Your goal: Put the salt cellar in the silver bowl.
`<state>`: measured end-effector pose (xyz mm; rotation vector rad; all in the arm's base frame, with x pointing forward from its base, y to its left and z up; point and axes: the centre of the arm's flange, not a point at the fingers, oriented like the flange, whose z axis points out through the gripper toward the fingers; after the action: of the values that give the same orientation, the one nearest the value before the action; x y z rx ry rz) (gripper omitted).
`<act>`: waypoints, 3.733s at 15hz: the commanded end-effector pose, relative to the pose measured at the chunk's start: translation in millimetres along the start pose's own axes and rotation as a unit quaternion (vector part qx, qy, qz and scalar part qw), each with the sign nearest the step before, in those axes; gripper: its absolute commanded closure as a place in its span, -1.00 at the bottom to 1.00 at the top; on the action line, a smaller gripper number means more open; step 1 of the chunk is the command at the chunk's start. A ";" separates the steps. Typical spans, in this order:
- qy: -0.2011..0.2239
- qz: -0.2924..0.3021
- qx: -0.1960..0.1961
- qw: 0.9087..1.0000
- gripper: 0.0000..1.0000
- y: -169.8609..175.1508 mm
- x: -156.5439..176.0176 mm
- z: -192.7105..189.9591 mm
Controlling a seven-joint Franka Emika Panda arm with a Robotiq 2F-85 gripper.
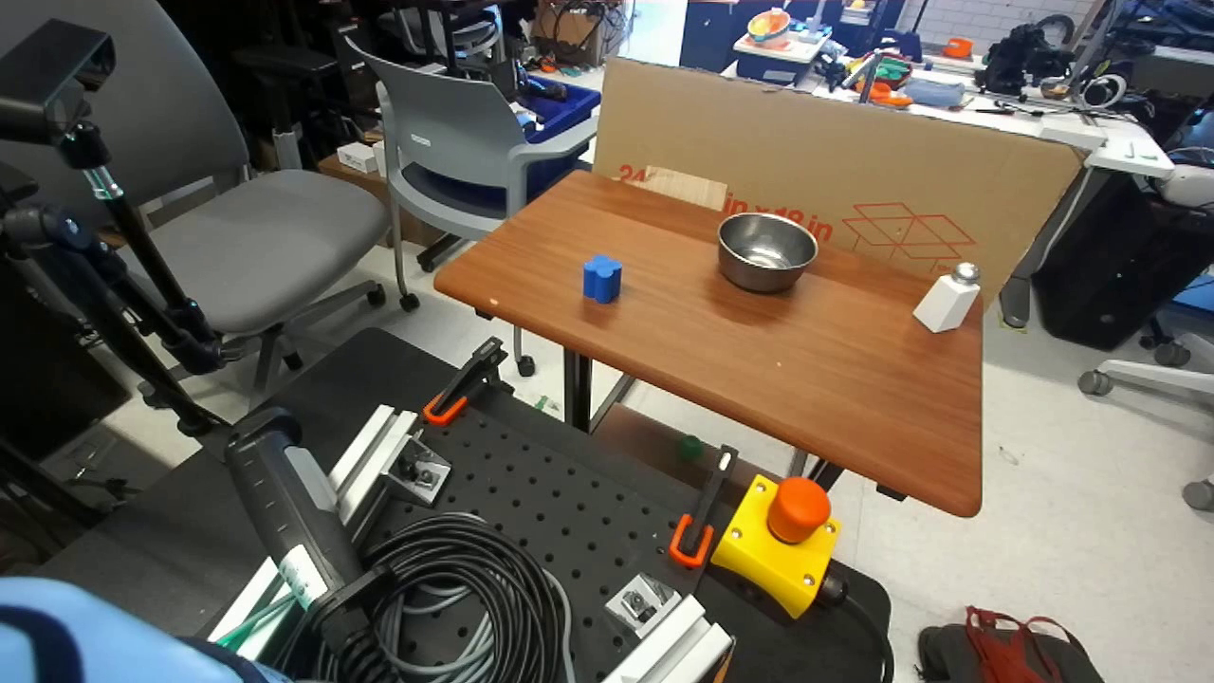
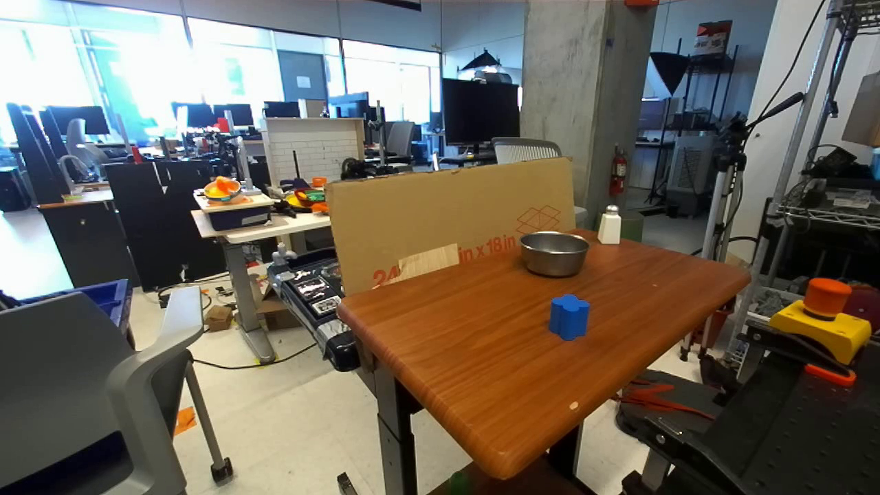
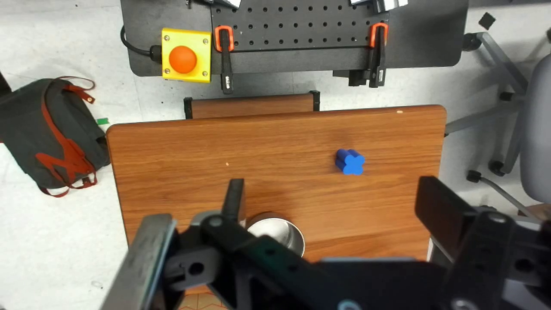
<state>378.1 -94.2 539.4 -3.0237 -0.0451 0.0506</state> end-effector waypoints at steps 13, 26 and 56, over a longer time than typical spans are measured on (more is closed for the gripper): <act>0.049 0.127 -0.038 0.990 -1.00 100.9 181.1 68.4; 0.036 0.233 -0.033 0.971 -1.00 196.9 284.5 173.3; -0.020 0.274 -0.127 0.953 0.76 184.9 307.6 286.7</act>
<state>677.1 -241.1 207.7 -3.1552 0.8534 0.1857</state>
